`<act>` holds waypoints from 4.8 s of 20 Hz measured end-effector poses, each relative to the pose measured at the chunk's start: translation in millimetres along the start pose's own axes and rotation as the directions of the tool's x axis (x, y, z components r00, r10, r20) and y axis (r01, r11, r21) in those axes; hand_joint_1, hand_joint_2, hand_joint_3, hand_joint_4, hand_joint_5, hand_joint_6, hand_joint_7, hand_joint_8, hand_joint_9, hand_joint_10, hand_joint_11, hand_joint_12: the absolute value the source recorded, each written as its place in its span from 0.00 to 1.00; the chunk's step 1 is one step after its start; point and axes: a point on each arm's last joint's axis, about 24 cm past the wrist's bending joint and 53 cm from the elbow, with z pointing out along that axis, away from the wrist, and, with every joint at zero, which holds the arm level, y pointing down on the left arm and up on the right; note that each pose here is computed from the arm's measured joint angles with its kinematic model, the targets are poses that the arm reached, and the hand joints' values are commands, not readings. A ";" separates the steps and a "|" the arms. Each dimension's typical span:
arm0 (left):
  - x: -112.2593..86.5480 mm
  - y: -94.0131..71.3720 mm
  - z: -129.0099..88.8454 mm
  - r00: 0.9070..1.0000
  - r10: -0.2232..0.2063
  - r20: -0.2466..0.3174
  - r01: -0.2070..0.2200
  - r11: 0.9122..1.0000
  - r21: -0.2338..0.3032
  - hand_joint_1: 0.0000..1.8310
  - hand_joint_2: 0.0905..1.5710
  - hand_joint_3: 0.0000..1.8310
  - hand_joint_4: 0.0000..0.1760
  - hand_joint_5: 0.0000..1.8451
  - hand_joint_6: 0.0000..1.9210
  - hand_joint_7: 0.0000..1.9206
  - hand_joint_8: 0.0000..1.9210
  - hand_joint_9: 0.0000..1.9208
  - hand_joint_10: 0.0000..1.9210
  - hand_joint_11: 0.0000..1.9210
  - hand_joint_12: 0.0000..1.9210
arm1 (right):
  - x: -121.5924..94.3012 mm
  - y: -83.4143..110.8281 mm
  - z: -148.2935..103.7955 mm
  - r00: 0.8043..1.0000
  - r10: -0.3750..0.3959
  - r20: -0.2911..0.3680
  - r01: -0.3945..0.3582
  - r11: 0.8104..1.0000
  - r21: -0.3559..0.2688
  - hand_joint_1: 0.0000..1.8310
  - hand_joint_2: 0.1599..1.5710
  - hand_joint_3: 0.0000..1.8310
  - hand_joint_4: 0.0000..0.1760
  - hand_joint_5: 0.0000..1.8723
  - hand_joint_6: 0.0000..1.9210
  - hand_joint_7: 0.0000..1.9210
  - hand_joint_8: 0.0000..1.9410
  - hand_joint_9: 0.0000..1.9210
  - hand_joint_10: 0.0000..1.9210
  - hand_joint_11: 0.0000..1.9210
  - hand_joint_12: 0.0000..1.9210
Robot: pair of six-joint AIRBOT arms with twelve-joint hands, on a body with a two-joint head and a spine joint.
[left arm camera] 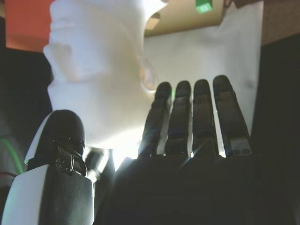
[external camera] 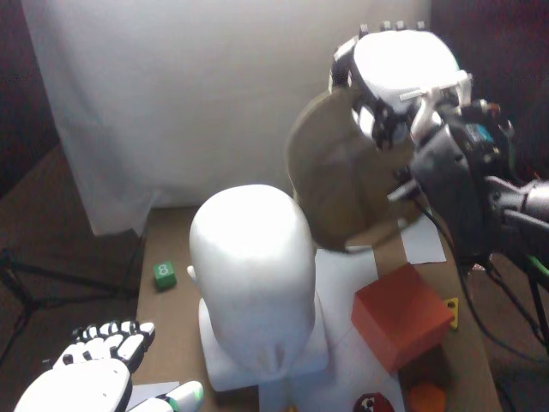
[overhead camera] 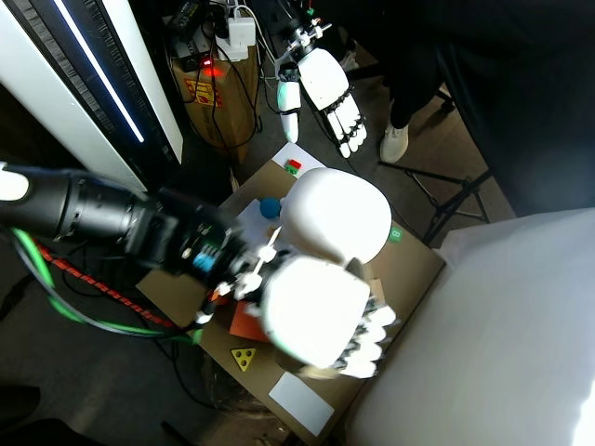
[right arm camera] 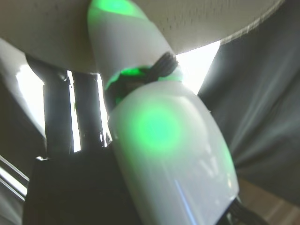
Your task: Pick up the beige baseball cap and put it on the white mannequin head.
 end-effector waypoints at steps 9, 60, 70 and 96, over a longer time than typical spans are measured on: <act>-4.4 -4.7 0.8 1.000 -0.003 0.006 0.003 1.000 0.020 0.00 0.73 0.00 0.00 0.05 0.00 0.02 0.00 0.01 0.00 0.00 0.02 | -19.0 43.4 6.5 0.998 0.061 0.032 -0.060 0.997 -0.051 0.81 0.67 0.00 0.00 0.50 0.42 0.54 0.41 0.48 0.62 0.45 0.85; -64.1 8.2 30.2 0.985 0.112 0.132 -0.122 0.990 0.065 0.00 0.72 0.00 0.00 0.05 0.00 0.03 0.00 0.00 0.00 0.00 0.00 | 131.5 83.0 -208.3 0.900 -0.083 -0.427 -0.007 0.979 -0.206 0.81 0.67 0.00 0.00 0.49 0.42 0.53 0.42 0.50 0.61 0.43 0.87; -59.7 7.6 27.8 0.987 0.110 0.121 -0.118 0.991 0.066 0.00 0.72 0.00 0.00 0.06 0.00 0.03 0.00 0.01 0.00 0.01 0.00 | 131.7 63.7 -224.4 0.886 -0.113 -0.449 0.031 0.982 -0.188 0.81 0.67 0.00 0.00 0.50 0.44 0.53 0.42 0.49 0.60 0.43 0.85; -90.6 -20.9 13.3 0.995 0.043 0.089 -0.034 0.994 -0.100 0.00 0.73 0.00 0.00 0.07 0.00 0.05 0.00 0.03 0.00 0.01 0.03 | 164.5 -3.5 -293.5 0.734 -0.146 -0.663 0.118 0.989 -0.086 0.22 0.56 0.00 0.51 0.05 0.00 0.02 0.00 0.01 0.00 0.00 0.19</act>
